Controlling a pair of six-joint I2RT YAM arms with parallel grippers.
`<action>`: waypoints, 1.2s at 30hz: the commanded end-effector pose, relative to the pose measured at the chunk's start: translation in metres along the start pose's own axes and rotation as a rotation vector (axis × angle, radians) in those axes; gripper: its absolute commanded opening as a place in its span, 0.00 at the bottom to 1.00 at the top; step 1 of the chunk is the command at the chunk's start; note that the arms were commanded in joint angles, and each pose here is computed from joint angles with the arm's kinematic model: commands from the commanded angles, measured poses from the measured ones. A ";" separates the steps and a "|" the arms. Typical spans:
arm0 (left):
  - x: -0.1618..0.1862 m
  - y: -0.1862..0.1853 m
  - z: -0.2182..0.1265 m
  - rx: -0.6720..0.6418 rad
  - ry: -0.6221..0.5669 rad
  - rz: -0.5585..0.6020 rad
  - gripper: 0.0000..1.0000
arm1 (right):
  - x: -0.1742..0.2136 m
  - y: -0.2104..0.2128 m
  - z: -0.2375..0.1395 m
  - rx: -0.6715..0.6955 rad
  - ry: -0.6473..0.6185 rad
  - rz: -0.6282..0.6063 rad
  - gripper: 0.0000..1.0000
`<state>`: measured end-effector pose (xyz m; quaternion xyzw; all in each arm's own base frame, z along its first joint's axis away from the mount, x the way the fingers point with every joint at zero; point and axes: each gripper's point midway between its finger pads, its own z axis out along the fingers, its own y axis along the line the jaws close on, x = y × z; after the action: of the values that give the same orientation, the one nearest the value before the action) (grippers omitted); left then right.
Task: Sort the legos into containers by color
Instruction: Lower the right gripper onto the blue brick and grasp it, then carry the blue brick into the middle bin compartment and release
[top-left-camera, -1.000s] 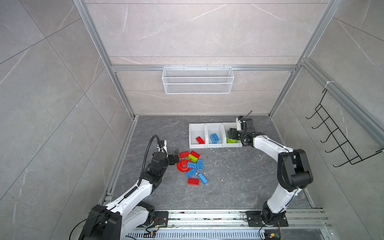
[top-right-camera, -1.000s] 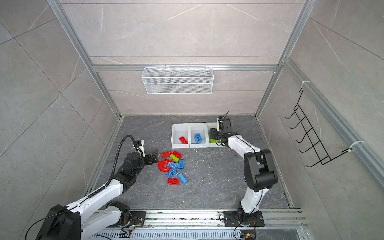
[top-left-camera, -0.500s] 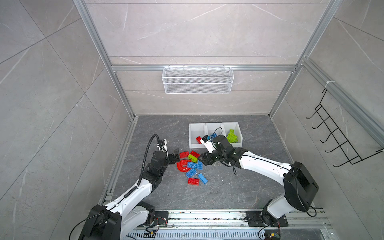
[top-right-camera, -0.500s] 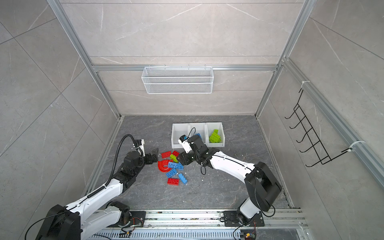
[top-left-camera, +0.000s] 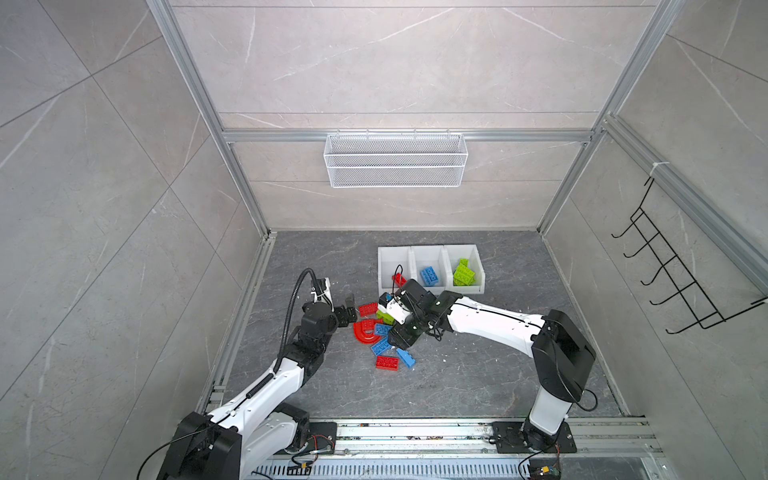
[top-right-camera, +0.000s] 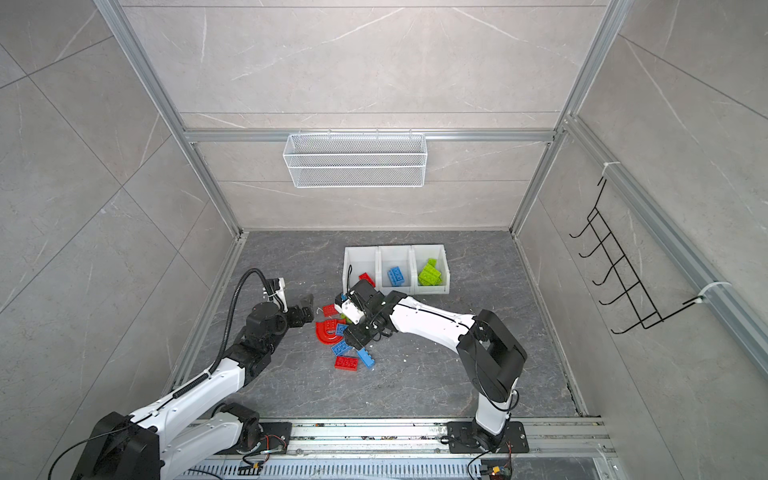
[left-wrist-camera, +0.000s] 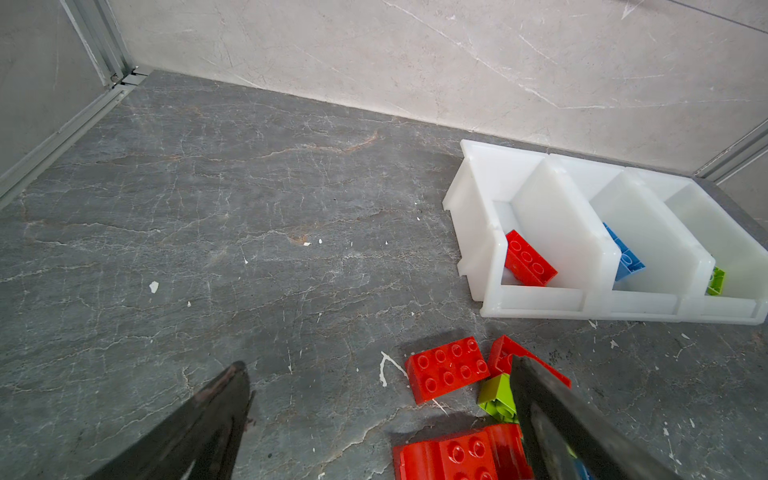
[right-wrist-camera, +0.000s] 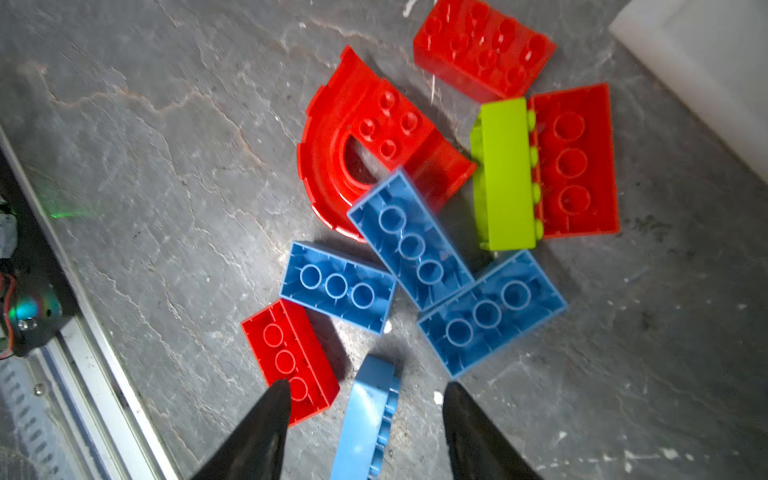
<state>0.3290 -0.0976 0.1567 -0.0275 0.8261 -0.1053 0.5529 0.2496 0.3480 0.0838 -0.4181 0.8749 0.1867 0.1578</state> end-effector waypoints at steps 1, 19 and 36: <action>-0.013 0.004 -0.003 -0.019 -0.050 -0.012 1.00 | 0.023 -0.011 0.011 0.050 0.094 0.016 0.59; -0.009 0.002 0.002 -0.016 -0.028 -0.005 1.00 | 0.041 -0.016 0.044 0.103 0.234 0.012 0.33; -0.011 0.006 -0.001 -0.032 -0.041 -0.009 1.00 | 0.004 -0.047 -0.016 0.224 -0.116 0.101 0.08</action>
<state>0.3296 -0.0952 0.1562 -0.0314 0.8262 -0.0992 0.5537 0.2590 0.3173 0.0601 -0.3845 0.9003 0.1084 0.1728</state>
